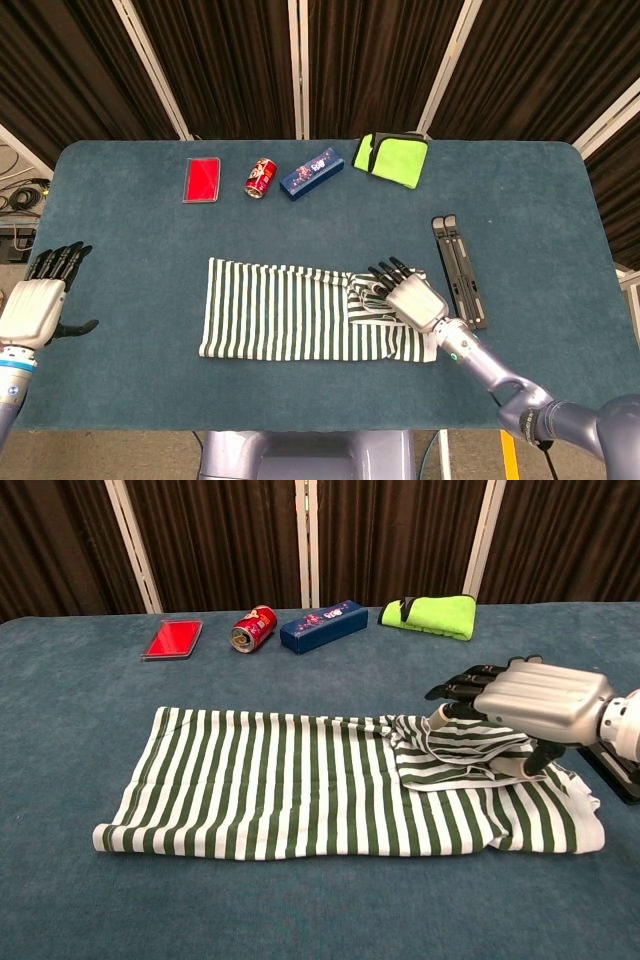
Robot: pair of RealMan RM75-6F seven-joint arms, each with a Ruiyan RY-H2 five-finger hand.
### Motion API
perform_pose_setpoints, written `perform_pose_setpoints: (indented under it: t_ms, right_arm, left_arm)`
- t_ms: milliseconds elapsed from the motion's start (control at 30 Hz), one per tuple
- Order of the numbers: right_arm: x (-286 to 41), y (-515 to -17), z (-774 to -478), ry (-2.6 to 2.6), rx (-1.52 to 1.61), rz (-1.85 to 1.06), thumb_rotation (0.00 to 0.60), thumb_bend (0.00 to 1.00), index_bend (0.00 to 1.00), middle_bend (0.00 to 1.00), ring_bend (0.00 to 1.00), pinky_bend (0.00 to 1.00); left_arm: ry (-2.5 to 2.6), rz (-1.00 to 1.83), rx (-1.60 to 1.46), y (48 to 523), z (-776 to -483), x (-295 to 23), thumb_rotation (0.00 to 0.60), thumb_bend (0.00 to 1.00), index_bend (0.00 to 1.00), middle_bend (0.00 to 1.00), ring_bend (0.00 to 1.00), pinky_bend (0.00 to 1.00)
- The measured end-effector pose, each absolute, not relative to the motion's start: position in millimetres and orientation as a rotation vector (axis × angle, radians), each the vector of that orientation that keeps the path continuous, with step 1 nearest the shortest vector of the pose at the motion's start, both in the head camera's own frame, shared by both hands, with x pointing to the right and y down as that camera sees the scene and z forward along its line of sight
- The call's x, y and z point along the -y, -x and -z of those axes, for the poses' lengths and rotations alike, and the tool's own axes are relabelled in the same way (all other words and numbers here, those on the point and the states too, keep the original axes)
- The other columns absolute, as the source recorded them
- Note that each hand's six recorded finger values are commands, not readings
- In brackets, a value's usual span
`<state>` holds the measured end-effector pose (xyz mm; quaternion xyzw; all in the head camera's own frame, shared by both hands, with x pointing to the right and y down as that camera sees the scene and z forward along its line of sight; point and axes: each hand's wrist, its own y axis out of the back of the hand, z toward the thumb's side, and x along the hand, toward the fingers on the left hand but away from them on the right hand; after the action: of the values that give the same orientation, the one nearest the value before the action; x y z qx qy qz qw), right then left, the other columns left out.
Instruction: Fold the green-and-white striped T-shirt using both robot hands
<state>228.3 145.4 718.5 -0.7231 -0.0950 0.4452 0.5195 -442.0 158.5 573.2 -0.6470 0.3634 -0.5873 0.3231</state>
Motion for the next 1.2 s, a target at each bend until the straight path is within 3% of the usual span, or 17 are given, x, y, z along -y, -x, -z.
perform_pose_setpoints:
  t_ms: [433, 567, 667, 1033, 1200]
  right_arm:
    - [-151, -233, -683, 1.748, 0.284, -1.021, 0.6, 0.25, 0.21, 0.02, 0.0, 0.01]
    - [-147, -237, -661, 1.74, 0.338, -0.996, 0.6, 0.1, 0.16, 0.01, 0.0, 0.0]
    - [-143, -244, -644, 1.72, 0.405, -0.978, 0.6, 0.01, 0.03, 0.0, 0.0, 0.0]
    - [-140, -303, -595, 1.655, 0.707, -1.047, 0.6, 0.0, 0.0, 0.0, 0.0, 0.0]
    - [-149, -335, -582, 1.599, 0.88, -1.16, 0.6, 0.0, 0.0, 0.0, 0.0, 0.0]
  left_arm:
    - [1.702, 1.534, -0.951, 441, -572, -159, 0.6, 0.0, 0.0, 0.0, 0.0, 0.0]
    - [1.706, 1.533, -0.946, 441, -573, -160, 0.6, 0.0, 0.0, 0.0, 0.0, 0.0]
    - [1.71, 1.535, -0.938, 442, -576, -160, 0.6, 0.0, 0.0, 0.0, 0.0, 0.0]
    - [1.729, 1.422, -0.851, 430, -609, -150, 0.6, 0.0, 0.01, 0.0, 0.0, 0.0]
    - [1.768, 1.314, -0.705, 412, -633, -142, 0.6, 0.0, 0.13, 0.0, 0.0, 0.0]
